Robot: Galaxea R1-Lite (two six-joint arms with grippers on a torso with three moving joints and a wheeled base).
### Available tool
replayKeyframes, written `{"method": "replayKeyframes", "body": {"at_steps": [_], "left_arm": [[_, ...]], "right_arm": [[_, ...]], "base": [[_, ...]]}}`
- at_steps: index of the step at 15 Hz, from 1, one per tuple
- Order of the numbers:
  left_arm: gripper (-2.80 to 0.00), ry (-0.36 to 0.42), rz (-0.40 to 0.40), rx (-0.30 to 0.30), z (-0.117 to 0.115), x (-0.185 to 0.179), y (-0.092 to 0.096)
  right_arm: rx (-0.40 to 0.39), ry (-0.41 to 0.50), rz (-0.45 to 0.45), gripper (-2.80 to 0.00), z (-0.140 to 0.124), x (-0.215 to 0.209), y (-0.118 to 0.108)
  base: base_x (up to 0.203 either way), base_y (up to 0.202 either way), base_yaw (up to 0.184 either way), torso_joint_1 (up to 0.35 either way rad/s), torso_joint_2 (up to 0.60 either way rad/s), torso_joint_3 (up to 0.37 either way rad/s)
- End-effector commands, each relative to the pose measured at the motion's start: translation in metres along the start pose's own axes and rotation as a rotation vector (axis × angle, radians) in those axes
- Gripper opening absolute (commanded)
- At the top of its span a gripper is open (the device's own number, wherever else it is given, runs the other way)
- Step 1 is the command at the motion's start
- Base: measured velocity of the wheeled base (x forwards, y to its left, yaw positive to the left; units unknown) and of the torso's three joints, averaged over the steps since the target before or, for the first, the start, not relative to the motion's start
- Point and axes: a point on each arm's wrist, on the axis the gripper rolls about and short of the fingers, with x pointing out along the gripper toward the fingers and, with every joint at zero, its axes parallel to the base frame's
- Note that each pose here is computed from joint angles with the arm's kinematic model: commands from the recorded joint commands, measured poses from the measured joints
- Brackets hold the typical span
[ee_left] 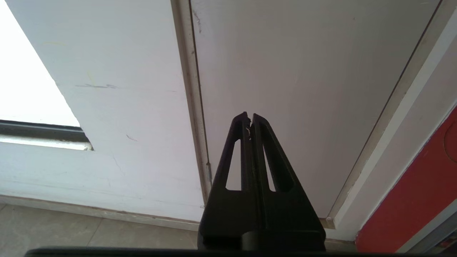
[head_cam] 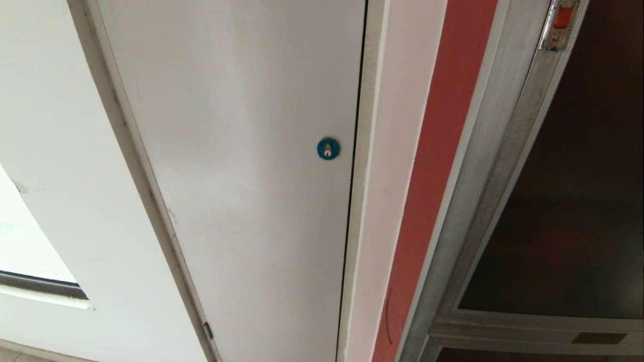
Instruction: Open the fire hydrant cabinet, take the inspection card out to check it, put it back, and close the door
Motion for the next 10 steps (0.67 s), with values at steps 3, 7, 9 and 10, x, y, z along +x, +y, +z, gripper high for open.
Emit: {"method": "replayKeyframes", "body": {"at_steps": [3, 7, 9, 10], "left_arm": [[-2.80, -0.001, 0.000, 0.000, 0.0004, 0.0000, 0.0000], [-2.80, -0.001, 0.000, 0.000, 0.0004, 0.0000, 0.0000], [-2.80, -0.001, 0.000, 0.000, 0.0004, 0.0000, 0.0000], [-2.80, 0.001, 0.000, 0.000, 0.0000, 0.0001, 0.0000]], "right_arm": [[-0.002, 0.003, 0.000, -2.80, -0.0004, 0.0002, 0.0000], [-0.007, 0.003, 0.003, -2.80, -0.0004, 0.0002, 0.0000], [-0.009, 0.003, 0.005, -2.80, -0.0004, 0.0002, 0.0000], [-0.007, 0.003, 0.003, -2.80, -0.0004, 0.0002, 0.0001]], "base": [[0.000, 0.000, 0.000, 0.000, 0.00, 0.000], [0.000, 0.000, 0.000, 0.000, 0.00, 0.000], [0.000, 0.000, 0.000, 0.000, 0.00, 0.000], [0.000, 0.000, 0.000, 0.000, 0.00, 0.000]]}}
